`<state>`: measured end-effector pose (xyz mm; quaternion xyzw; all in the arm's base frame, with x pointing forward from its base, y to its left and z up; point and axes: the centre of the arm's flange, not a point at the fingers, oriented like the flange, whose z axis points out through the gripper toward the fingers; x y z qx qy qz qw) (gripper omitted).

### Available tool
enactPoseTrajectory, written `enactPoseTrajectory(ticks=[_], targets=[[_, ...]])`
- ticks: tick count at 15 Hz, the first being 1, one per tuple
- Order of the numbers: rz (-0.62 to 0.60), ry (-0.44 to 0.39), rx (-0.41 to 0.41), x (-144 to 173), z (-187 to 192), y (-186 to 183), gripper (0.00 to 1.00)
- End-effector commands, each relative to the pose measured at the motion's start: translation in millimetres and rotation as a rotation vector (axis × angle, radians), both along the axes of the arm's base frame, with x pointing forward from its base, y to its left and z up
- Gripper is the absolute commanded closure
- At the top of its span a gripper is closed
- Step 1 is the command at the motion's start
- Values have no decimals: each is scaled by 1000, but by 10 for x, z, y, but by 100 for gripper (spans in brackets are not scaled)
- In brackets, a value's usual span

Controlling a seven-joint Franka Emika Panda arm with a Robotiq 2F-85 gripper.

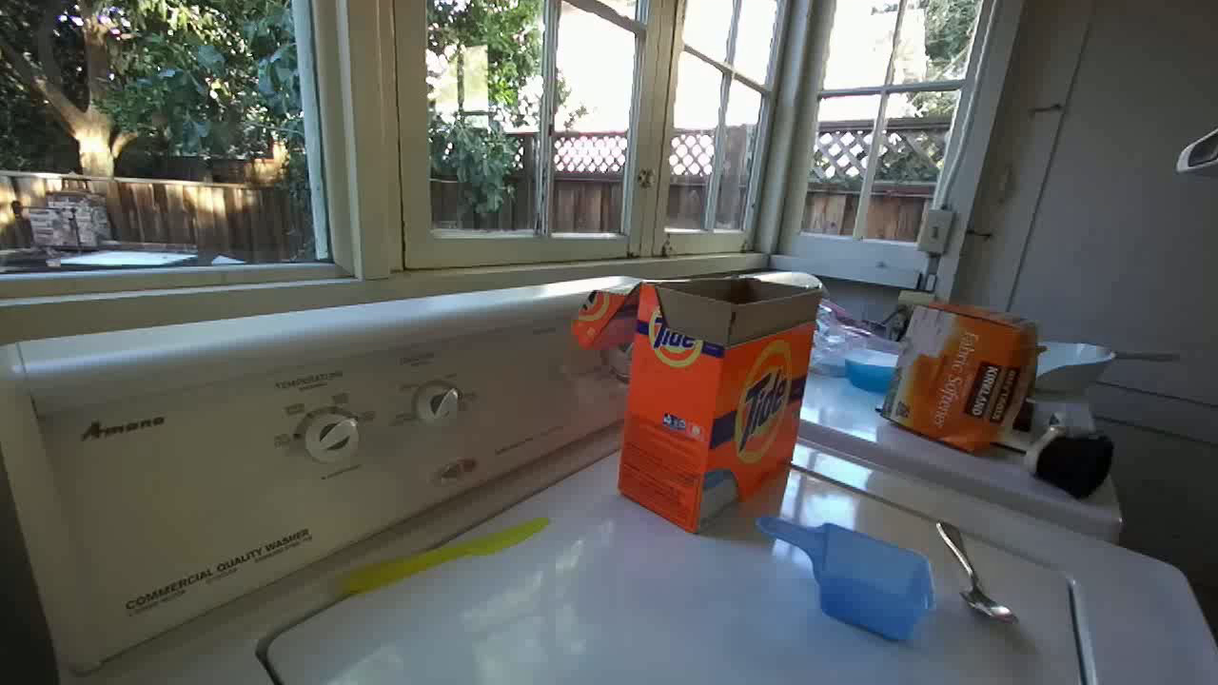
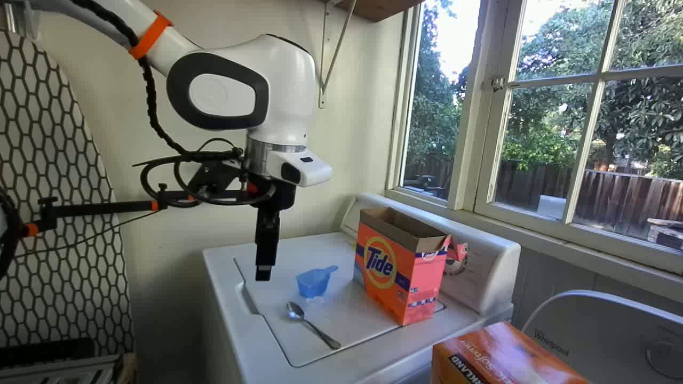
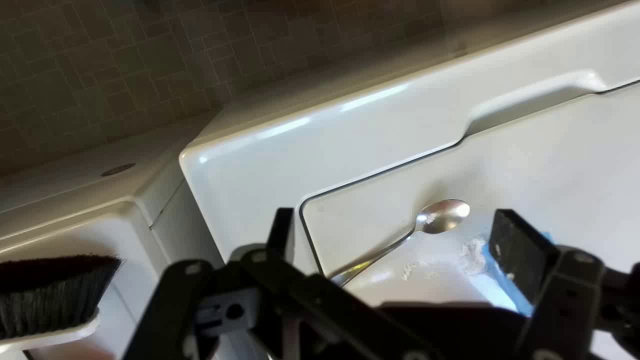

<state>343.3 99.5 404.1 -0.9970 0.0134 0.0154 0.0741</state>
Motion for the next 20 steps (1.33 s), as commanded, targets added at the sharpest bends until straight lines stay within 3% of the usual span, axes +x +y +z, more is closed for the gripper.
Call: enactPoseTrajectory(ticks=[1, 7, 11, 20], targets=[[0, 1, 0, -2, -4, -1, 0], [1, 5, -5, 10, -13, 30, 0], [60, -8, -1, 88, -62, 319, 0], [243, -170, -35, 262, -250, 1127, 0]])
